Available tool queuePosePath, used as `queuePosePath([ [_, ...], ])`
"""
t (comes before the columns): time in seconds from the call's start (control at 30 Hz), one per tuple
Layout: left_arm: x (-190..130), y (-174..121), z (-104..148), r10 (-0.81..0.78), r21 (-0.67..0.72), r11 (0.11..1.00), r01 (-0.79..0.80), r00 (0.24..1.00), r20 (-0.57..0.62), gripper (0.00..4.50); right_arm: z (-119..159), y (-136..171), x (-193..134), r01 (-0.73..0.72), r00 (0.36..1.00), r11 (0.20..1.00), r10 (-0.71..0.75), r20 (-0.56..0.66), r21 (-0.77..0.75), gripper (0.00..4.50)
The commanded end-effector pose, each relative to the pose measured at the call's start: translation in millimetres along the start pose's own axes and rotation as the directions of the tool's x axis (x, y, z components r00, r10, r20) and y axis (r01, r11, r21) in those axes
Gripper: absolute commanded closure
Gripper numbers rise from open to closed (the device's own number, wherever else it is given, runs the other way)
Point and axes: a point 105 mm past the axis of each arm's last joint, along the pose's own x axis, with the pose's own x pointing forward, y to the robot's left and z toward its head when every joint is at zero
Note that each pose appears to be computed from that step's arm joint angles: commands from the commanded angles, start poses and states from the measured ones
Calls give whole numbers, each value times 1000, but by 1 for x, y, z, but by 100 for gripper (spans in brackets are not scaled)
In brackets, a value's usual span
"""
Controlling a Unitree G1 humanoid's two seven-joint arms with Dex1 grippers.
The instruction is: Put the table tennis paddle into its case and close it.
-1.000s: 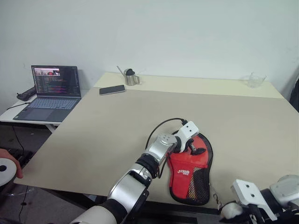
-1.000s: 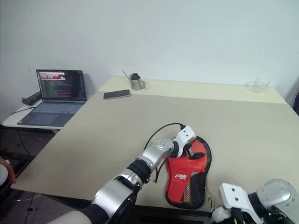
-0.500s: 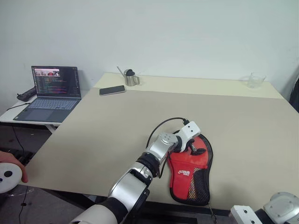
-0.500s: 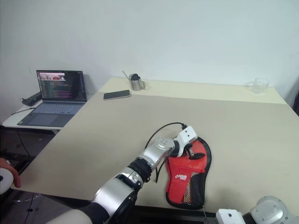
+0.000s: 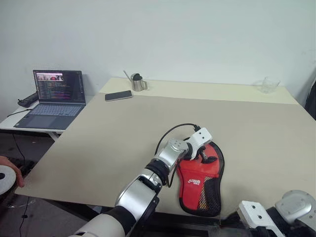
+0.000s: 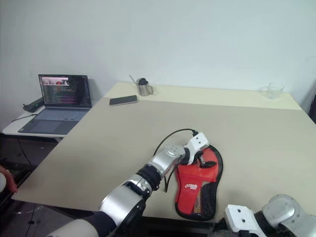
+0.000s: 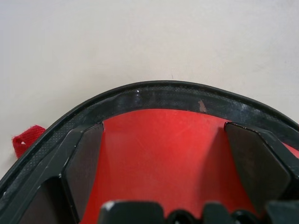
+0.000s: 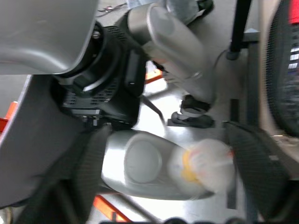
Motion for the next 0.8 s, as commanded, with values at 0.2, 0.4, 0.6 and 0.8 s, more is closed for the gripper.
queuePosePath([
  [0.2, -8, -3, 2, -64, -63, 996, 70, 993, 98, 0, 41, -72, -66, 335, 940, 937, -327, 98, -95, 5],
  [0.4, -66, 16, 63, -163, 7, 985, 171, 927, 338, 0, 75, -124, -114, 516, 845, 855, -498, 195, -55, 5],
  [0.6, -151, 33, 71, -164, 103, 985, 137, 922, 350, 0, 69, -154, -134, 524, 837, 851, -521, 167, 32, 5],
  [0.8, -256, 41, 17, -34, 82, 996, 18, 979, 203, 0, 51, -160, -174, 539, 829, 841, -538, 153, 33, 5],
])
